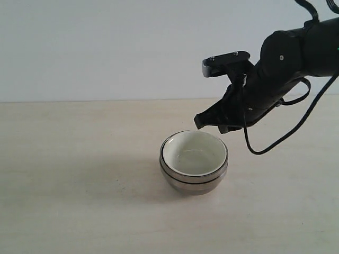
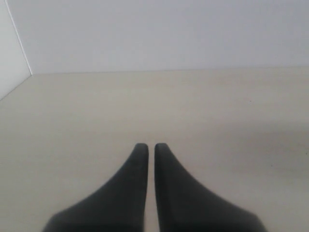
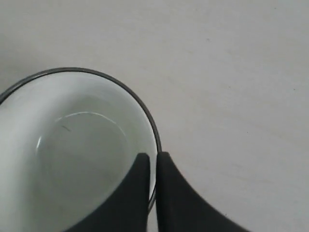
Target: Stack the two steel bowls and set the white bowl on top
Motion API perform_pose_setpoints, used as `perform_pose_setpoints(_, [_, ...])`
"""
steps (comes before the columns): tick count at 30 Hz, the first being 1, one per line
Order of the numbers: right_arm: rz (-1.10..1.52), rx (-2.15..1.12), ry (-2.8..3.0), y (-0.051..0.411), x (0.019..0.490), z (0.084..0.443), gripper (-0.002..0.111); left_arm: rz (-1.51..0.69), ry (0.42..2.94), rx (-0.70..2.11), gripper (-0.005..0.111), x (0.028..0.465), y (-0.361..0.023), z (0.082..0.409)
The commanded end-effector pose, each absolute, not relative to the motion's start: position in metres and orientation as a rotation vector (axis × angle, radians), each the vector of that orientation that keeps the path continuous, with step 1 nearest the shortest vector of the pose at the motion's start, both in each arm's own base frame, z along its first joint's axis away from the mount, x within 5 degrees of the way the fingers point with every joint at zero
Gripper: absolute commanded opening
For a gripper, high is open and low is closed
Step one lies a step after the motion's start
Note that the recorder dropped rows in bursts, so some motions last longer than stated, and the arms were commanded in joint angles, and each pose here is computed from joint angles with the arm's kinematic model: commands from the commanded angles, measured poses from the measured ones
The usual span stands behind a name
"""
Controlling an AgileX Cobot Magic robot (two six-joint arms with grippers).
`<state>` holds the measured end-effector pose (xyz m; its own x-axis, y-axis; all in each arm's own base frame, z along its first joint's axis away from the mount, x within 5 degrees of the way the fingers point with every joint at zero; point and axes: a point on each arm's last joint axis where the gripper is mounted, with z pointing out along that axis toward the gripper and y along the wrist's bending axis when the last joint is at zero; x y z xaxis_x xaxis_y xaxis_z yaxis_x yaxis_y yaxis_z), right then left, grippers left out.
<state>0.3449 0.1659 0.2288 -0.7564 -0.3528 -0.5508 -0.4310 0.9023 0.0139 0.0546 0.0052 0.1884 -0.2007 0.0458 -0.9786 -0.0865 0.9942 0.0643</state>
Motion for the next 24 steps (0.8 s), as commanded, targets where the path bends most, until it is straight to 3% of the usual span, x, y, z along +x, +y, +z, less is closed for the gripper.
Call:
perform_pose_setpoints(1, [0.172, -0.557, 2.542, 0.164, 0.347, 0.222, 0.000, 0.110, 1.762, -0.042, 0.004, 0.055, 0.005, 0.188])
perform_pose_setpoints(9, [0.156, -0.570, 2.602, 0.166, 0.352, 0.196, 0.000, 0.110, 1.762, -0.042, 0.004, 0.055, 0.005, 0.188])
perform_pose_setpoints(17, [0.284, -0.506, 2.356, 0.186, 0.355, 0.226, 0.000, 0.110, 1.762, -0.042, 0.004, 0.055, 0.005, 0.188])
perform_pose_setpoints(24, [0.309, -0.575, 2.333, 0.217, 0.357, 0.192, 0.000, 0.110, 1.762, -0.042, 0.004, 0.055, 0.005, 0.188])
